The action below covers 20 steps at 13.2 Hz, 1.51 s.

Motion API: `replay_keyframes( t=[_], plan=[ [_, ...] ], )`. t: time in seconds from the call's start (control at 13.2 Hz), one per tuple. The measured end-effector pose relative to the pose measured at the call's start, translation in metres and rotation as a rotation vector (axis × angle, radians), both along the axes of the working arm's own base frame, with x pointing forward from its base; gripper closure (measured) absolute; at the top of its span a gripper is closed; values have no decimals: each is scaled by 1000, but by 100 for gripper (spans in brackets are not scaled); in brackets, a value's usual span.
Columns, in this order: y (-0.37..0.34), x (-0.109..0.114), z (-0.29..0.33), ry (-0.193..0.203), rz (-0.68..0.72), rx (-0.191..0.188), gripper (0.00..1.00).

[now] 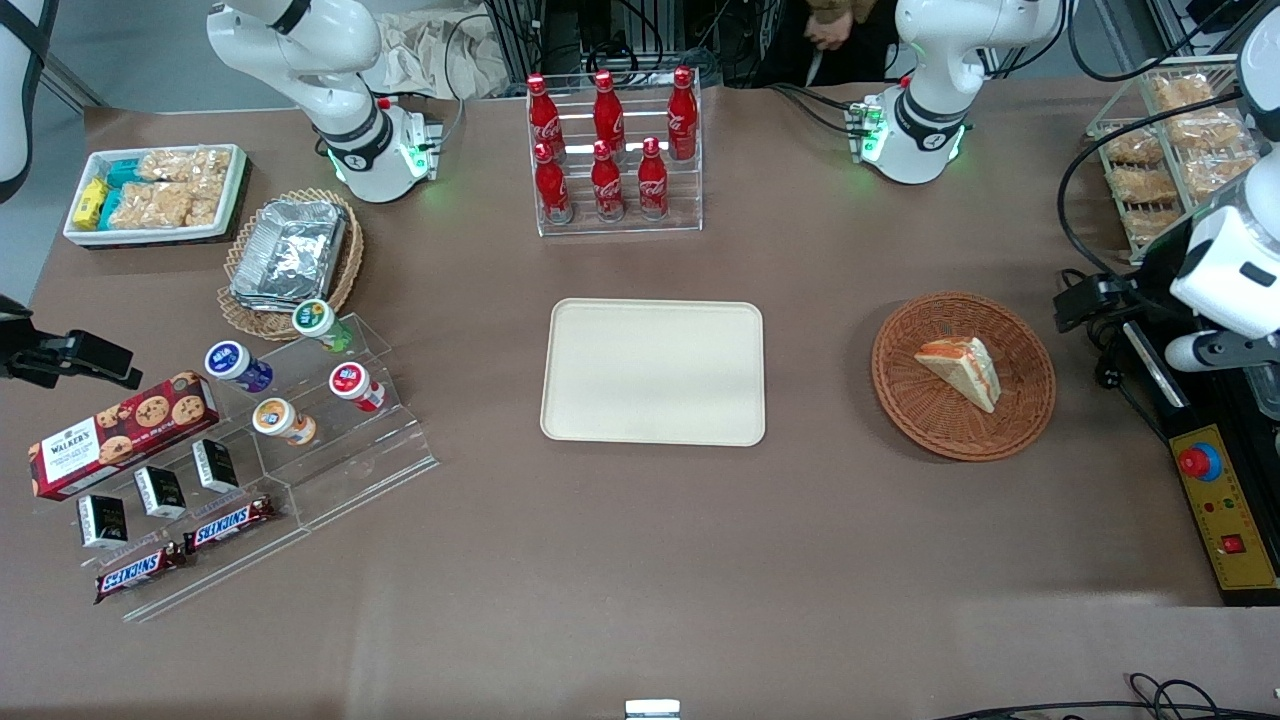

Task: Place sandwich from basket to tray
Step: 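Move the left gripper down over the wrapped sandwich in the wicker basket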

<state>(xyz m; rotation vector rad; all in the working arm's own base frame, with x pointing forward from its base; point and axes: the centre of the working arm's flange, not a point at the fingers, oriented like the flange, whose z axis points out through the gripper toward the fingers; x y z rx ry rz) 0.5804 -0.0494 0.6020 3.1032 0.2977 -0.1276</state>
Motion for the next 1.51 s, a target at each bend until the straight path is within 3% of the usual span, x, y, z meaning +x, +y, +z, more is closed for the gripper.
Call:
replay_keyframes(
  t=[0.15, 0.23, 0.38, 0.53, 0.83, 1.13, 1.51],
  plan=[
    [-2, -2, -24, 43, 112, 7, 0],
    [-2, -4, -39, 45, 182, 15, 0],
    [-3, -16, -78, 8, 362, 27, 0],
    [-2, -46, -124, -24, 500, 33, 0],
    [7, -88, -190, -36, 591, 42, 0],
    [25, -113, -253, -100, 637, 24, 0],
    [55, -122, -305, -159, 709, 5, 0]
  ],
)
